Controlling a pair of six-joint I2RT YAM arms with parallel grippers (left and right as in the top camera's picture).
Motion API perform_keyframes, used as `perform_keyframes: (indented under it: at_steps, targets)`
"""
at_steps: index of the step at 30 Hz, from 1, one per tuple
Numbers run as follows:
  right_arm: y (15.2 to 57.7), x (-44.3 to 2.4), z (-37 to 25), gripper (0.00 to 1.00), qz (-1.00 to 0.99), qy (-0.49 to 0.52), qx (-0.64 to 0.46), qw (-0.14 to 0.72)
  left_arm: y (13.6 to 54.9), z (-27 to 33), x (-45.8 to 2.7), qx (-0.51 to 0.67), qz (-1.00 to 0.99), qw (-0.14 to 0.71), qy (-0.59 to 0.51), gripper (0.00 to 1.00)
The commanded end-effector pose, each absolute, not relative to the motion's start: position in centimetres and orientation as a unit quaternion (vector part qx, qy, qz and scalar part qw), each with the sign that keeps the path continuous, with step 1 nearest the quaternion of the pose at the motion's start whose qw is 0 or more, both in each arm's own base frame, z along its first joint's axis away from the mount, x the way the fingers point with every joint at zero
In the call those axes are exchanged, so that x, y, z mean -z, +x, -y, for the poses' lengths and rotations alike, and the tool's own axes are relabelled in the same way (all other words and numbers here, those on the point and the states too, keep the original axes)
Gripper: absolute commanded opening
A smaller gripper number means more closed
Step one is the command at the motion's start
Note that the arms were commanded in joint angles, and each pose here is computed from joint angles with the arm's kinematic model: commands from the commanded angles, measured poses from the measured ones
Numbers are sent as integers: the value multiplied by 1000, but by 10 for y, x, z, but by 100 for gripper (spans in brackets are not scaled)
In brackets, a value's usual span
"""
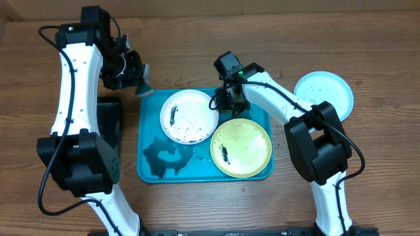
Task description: Clean dirty plates on tray and stack at the side
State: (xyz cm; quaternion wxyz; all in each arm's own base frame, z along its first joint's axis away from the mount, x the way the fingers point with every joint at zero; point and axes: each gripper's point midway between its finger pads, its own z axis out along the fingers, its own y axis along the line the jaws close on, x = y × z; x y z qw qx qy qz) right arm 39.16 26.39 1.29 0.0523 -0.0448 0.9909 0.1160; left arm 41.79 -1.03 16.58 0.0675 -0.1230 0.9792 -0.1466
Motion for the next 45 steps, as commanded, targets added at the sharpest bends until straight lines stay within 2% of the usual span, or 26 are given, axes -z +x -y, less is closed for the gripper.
perform_keyframes:
  at_steps: [1, 6, 9, 17, 37, 41, 43, 45]
  targets:
    - [411, -39, -268, 32, -988, -37, -133, 76, 417, 12, -169, 153, -979, 72, -112, 4]
    - [423, -83, -270, 33, -984, -36, -145, 94, 418, 12, -169, 153, -979, 73, -112, 4]
    - [415, -87, -275, 33, -983, -39, -161, 76, 418, 12, -169, 153, -979, 73, -112, 4]
    - [375, -46, -287, 33, -988, -28, -151, 2, 418, 12, -169, 153, -979, 73, -112, 4]
    - [364, -12, -280, 33, -995, 6, -99, 12, 417, 12, -168, 153, -979, 71, -112, 4]
    - [363, -10, -281, 29, -995, 6, -102, 10, 417, 12, -169, 154, -979, 71, -112, 4]
    - [364, -10, -282, 24, -994, 6, -104, 13, 417, 12, -169, 154, -979, 71, -112, 5]
    - [365, -10, -282, 7, -994, 6, -105, 15, 417, 12, -169, 154, -979, 71, -112, 4]
